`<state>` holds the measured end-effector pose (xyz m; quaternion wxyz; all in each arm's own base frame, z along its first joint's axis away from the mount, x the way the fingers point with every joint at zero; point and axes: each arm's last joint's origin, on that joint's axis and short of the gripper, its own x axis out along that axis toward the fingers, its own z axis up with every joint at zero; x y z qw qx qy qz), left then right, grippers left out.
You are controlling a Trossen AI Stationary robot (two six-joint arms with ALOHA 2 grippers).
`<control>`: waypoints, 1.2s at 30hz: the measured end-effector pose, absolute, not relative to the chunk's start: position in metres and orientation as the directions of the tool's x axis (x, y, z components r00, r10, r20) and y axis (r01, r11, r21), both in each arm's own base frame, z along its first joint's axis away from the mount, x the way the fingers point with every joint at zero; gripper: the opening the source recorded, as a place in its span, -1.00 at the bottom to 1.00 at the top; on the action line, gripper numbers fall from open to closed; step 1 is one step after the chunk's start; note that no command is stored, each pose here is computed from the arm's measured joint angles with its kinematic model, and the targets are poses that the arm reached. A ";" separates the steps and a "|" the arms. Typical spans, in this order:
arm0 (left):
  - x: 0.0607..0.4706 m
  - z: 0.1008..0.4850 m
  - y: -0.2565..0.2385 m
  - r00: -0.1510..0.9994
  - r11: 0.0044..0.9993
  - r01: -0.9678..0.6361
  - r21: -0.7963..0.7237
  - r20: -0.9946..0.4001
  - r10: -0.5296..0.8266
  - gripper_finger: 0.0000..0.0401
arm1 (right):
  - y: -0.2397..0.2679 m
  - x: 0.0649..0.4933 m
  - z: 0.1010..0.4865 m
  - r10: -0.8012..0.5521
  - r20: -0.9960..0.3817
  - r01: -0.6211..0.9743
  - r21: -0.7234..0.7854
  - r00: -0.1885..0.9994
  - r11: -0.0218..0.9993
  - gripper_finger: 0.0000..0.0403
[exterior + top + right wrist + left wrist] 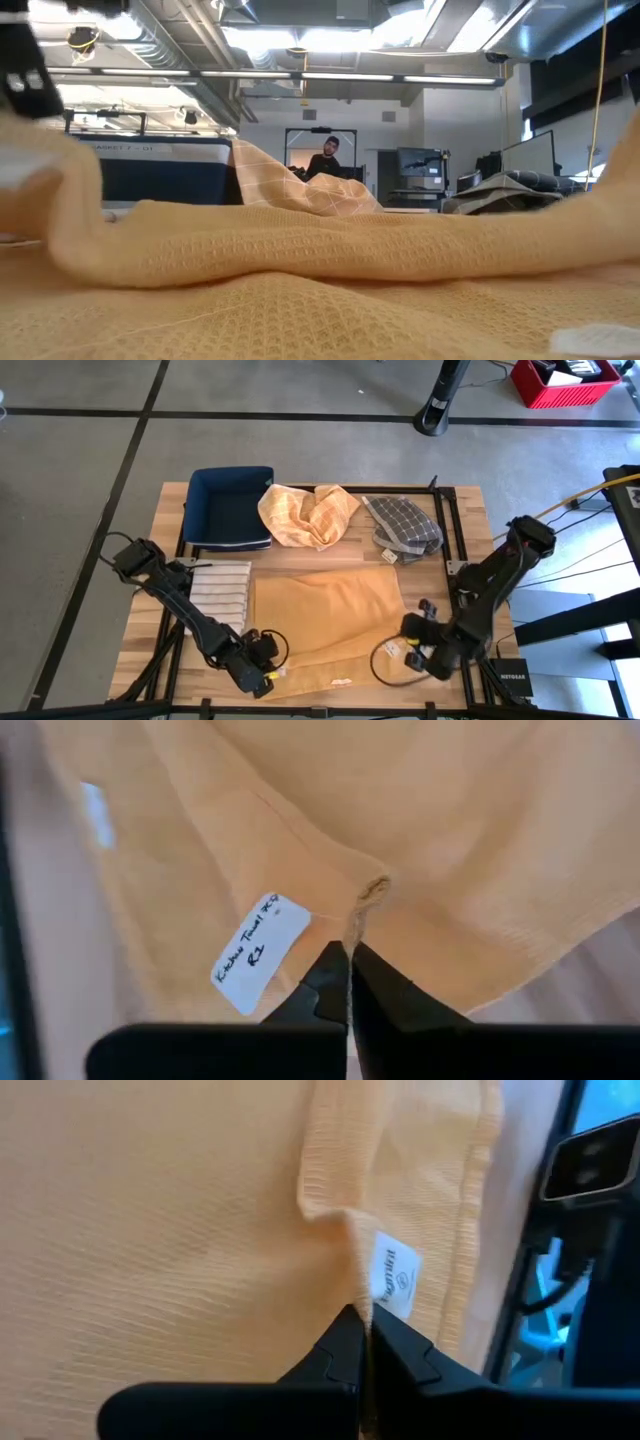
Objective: Fold towel
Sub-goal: Fold the orange towel
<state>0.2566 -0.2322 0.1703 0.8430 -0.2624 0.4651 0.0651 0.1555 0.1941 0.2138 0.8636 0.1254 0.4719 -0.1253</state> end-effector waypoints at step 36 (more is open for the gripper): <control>0.235 0.220 -0.274 0.538 0.880 -0.245 -0.407 -0.812 -0.226 -0.99 | 0.257 0.086 0.220 0.106 -0.725 0.176 0.302 0.681 0.937 -0.99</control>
